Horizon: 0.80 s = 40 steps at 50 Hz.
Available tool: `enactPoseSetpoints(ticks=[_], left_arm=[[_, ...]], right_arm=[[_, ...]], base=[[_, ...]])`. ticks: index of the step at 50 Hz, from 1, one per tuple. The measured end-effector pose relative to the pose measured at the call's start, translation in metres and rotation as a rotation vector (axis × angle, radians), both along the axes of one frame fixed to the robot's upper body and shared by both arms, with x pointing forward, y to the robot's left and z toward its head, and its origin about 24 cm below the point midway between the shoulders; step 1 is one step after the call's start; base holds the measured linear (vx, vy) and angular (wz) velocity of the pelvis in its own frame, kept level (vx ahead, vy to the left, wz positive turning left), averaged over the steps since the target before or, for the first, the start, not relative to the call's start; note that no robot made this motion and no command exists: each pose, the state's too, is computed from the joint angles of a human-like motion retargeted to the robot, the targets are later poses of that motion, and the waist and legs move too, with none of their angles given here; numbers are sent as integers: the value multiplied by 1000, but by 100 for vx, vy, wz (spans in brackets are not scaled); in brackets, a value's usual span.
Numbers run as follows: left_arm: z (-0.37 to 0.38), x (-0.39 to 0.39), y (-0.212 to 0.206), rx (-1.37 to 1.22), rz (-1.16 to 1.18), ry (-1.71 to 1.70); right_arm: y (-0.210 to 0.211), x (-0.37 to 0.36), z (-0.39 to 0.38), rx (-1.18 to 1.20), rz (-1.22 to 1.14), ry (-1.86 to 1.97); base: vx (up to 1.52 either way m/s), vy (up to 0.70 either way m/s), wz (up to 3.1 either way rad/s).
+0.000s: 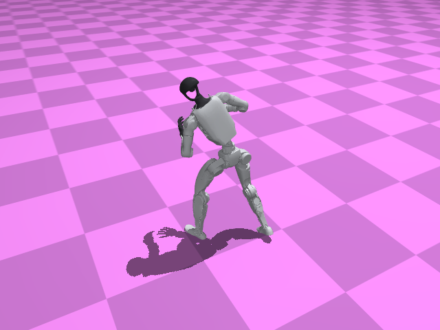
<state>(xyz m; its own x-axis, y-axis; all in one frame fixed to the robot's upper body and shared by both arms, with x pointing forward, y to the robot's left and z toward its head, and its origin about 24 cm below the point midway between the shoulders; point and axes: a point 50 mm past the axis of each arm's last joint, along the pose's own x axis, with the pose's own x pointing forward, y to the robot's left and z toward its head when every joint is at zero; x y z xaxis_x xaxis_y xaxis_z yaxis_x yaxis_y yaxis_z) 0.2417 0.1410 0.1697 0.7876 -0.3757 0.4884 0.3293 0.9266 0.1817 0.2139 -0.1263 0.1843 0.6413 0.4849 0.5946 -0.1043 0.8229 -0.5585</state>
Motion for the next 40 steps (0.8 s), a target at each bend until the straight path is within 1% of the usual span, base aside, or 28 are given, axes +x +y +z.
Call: enactPoseSetpoints(ticks=[1, 3, 4, 8, 12, 16, 19, 21, 23, 26, 28, 30, 35, 38, 40], left_arm=[[0, 1, 0, 12, -7, 7], [1, 5, 2, 1, -37, 84], [6, 7, 0, 36, -63, 70], [26, 21, -26, 65, -176, 30], [56, 31, -45, 131, -246, -68], [69, 31, -47, 56, -251, -124], [70, 33, -28, 1, -190, -131], [55, 30, -13, -55, -127, -65], [42, 29, 5, -68, -47, -42], [15, 23, 27, -184, 94, 20], [-17, 10, 31, -217, 110, 160], [-28, 5, 33, -317, 160, 213], [-44, -10, 33, -233, 317, 181], [-38, -26, 47, -230, 420, 122], [-30, -38, 56, -229, 437, 91]], right_arm=[[3, 0, -3, -28, 1, -2], [3, 6, -11, -52, -128, 2], [2, 5, -13, -73, -148, -14], [3, 7, -28, -141, -281, -40], [11, 4, -35, -152, -262, -24], [9, 1, -33, -145, -264, -42], [9, 6, -33, -125, -267, -27], [2, 3, -40, -84, -302, 18], [4, 4, -41, -90, -277, 42], [2, 8, -41, -72, -238, 86], [-8, 4, -51, -30, -244, 181], [-9, 9, -53, -2, -242, 226], [-19, 25, -23, 131, -206, 128], [-11, 33, 10, 215, -158, -3], [-3, 26, 33, 282, -63, -68]], base=[[76, 30, 63], [73, 28, 71], [73, 27, 61], [63, 22, 74], [55, 11, 96], [61, 2, 90], [67, -5, 45], [80, -6, 11], [86, -7, 5], [99, -8, 2], [113, -11, -67], [111, -5, -81], [112, 6, -111], [112, 8, -118], [108, 6, -137]])
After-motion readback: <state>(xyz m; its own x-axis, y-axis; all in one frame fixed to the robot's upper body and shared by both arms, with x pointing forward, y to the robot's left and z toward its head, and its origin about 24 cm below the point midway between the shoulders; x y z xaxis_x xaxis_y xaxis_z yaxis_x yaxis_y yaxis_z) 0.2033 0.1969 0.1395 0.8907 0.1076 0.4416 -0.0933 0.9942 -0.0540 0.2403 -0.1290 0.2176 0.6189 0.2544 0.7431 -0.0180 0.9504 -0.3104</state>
